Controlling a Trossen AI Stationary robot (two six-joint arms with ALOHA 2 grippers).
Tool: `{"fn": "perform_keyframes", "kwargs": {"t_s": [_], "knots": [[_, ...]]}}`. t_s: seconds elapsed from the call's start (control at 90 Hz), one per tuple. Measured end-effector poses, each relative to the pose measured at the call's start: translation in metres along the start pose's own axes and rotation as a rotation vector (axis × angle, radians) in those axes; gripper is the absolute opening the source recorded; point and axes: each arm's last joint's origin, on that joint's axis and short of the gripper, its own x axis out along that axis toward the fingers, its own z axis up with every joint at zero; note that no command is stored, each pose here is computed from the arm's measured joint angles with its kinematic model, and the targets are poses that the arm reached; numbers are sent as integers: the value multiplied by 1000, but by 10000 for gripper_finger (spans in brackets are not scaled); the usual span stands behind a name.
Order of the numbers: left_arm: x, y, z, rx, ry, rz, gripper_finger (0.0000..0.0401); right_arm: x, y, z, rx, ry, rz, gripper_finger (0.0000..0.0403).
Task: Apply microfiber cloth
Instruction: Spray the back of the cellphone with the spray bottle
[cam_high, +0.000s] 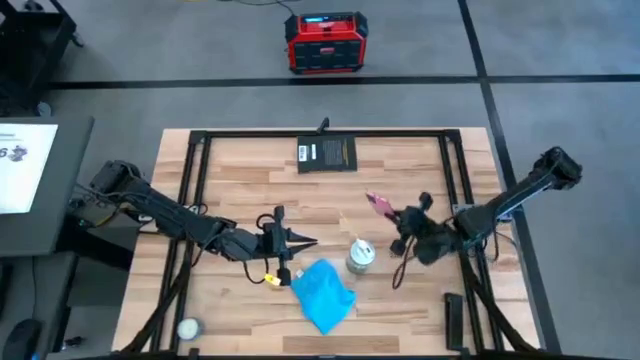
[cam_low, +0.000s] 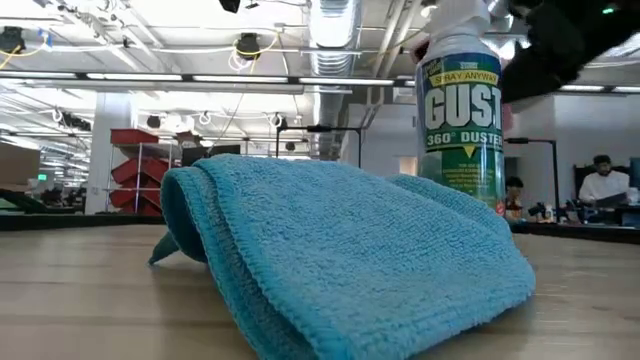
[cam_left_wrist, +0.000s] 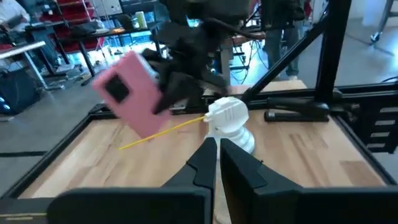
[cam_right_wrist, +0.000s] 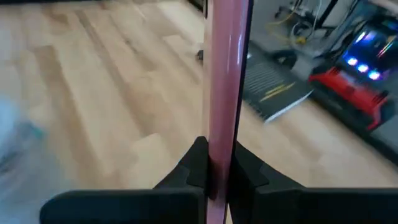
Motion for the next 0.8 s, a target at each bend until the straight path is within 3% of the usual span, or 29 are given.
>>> {"fn": "perform_keyframes", "kwargs": {"t_s": [0.311, 0.6, 0.8], "knots": [[1, 1, 17, 2, 26, 14, 0, 38, -57, 18, 7, -96, 120, 10], [5, -2, 11, -67, 57, 34, 0, 76, -56, 20, -17, -102, 190, 10], [30, -15, -9, -116, 53, 40, 0, 89, -57, 18, -23, -94, 198, 10]]}}
